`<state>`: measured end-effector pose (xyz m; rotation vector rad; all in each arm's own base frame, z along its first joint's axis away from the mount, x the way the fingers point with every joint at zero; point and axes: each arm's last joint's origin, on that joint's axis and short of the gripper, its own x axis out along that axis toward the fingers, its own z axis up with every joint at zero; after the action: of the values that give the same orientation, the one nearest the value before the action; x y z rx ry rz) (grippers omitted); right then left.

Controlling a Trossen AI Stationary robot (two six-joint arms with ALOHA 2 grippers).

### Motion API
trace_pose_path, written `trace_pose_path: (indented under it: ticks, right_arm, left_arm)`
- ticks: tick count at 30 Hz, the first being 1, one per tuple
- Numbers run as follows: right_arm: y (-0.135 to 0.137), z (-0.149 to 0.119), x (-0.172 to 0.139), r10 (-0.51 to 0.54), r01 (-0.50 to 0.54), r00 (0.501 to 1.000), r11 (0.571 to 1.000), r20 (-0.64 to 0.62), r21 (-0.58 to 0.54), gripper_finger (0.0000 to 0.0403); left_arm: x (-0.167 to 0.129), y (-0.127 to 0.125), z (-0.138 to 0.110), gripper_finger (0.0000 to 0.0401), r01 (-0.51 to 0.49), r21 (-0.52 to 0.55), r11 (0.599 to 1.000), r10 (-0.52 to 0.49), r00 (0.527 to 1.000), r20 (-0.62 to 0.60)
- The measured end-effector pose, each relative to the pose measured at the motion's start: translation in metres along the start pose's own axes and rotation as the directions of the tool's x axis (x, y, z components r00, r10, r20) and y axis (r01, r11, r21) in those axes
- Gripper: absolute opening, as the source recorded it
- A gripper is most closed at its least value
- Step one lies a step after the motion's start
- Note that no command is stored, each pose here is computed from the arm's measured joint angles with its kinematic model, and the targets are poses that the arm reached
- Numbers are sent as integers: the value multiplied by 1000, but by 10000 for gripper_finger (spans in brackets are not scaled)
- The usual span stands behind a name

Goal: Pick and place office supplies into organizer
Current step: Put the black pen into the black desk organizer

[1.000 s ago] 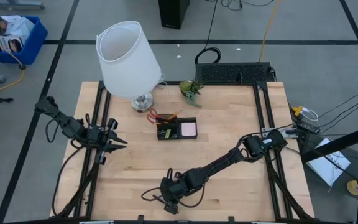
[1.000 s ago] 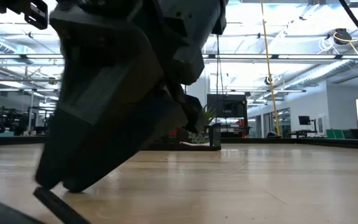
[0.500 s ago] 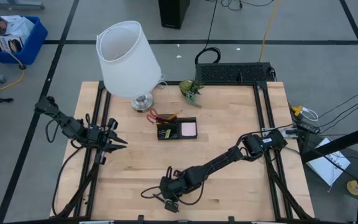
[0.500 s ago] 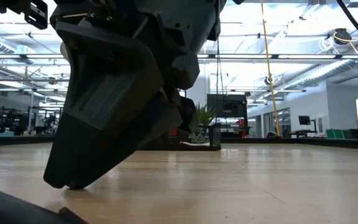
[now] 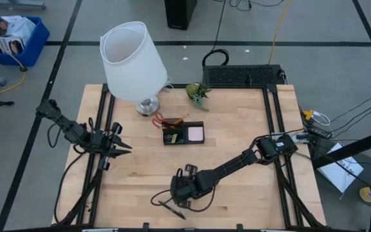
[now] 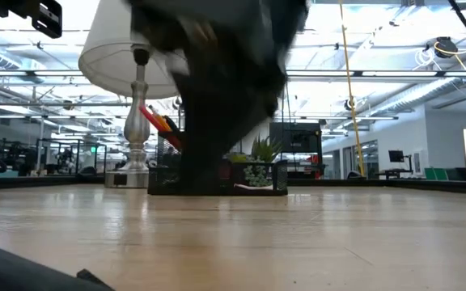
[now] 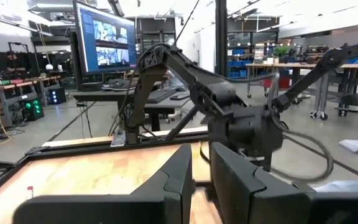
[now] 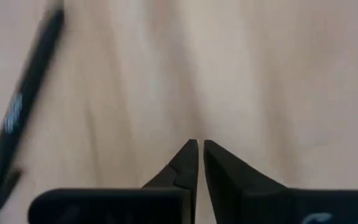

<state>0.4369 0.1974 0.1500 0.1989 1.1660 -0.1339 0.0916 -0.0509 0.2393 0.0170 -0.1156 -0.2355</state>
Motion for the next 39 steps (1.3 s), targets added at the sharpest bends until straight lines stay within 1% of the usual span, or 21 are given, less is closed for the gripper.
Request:
trace_pose_path:
  ticks: [2,4,6,8,10,11,13,15,18,20,21,22,23,24,26,28,31,33,34,36,39]
  right_arm:
    - [5,1,-19,-71,75,992,996,100,-42,19]
    - [17,-1,-44,-114,138,970,985,214,-101,16]
    - [28,-5,-68,-131,181,942,974,308,-137,16]
    - [35,-17,-87,-159,234,912,959,377,-162,16]
    - [34,-30,-104,-168,268,880,948,444,-173,15]
    - [32,-36,-114,-148,258,862,952,486,-168,14]
    - [28,-50,-128,-48,176,827,968,560,-178,11]
    - [23,-68,-136,107,56,777,970,620,-238,8]
    - [5,-98,-142,313,-80,648,935,694,-347,6]
    - [-10,-112,-147,410,-154,523,907,747,-391,7]
    - [-18,-118,-146,443,-187,471,895,763,-404,7]
    - [-25,-125,-143,460,-217,437,888,773,-405,8]
    - [-31,-132,-137,475,-251,424,880,771,-403,8]
    - [-36,-139,-130,477,-276,426,878,769,-392,8]
    - [-43,-151,-119,476,-310,449,877,756,-368,8]
    - [-43,-154,-111,475,-367,451,870,756,-327,8]
    - [-39,-160,-89,481,-401,506,866,716,-298,8]
    - [-33,-161,-74,521,-433,531,845,669,-314,8]
    - [-31,-161,-70,528,-441,537,841,658,-314,8]
    - [-25,-157,-59,537,-482,546,829,643,-282,7]
    - [-13,-147,-48,580,-580,540,782,610,-230,2]
  left_arm:
    - [0,0,0,67,0,0,1000,0,1000,0]
    - [0,0,0,67,0,0,1000,0,1000,0]
    - [0,0,0,67,0,0,1000,0,1000,0]
    - [0,0,0,67,0,0,1000,0,1000,1]
    - [0,0,0,67,0,0,1000,0,1000,0]
    - [0,0,0,67,0,0,1000,0,1000,0]
    - [0,0,0,67,0,0,1000,0,1000,0]
    - [0,0,0,67,0,0,1000,0,1000,1]
    - [0,0,0,67,0,0,1000,0,1000,0]
    - [0,0,0,67,0,0,1000,0,1000,0]
    - [0,0,0,67,0,0,1000,0,1000,0]
    - [0,0,0,67,0,0,1000,0,1000,1]
    - [0,0,0,67,-1,-1,1000,1,1000,4]
    - [0,0,1,67,-1,-2,1000,1,1000,6]
    - [0,0,1,67,-1,-4,1000,1,1000,10]
    - [0,0,1,67,-1,-3,1000,1,1000,8]
    - [0,0,1,67,-1,-3,1000,1,1000,8]
    - [0,0,1,67,-1,-3,1000,1,1000,8]
    - [0,0,1,67,-1,-3,1000,1,1000,8]
    - [0,0,1,67,-1,-3,1000,1,1000,7]
    - [0,0,1,67,-1,-3,1000,1,1000,7]
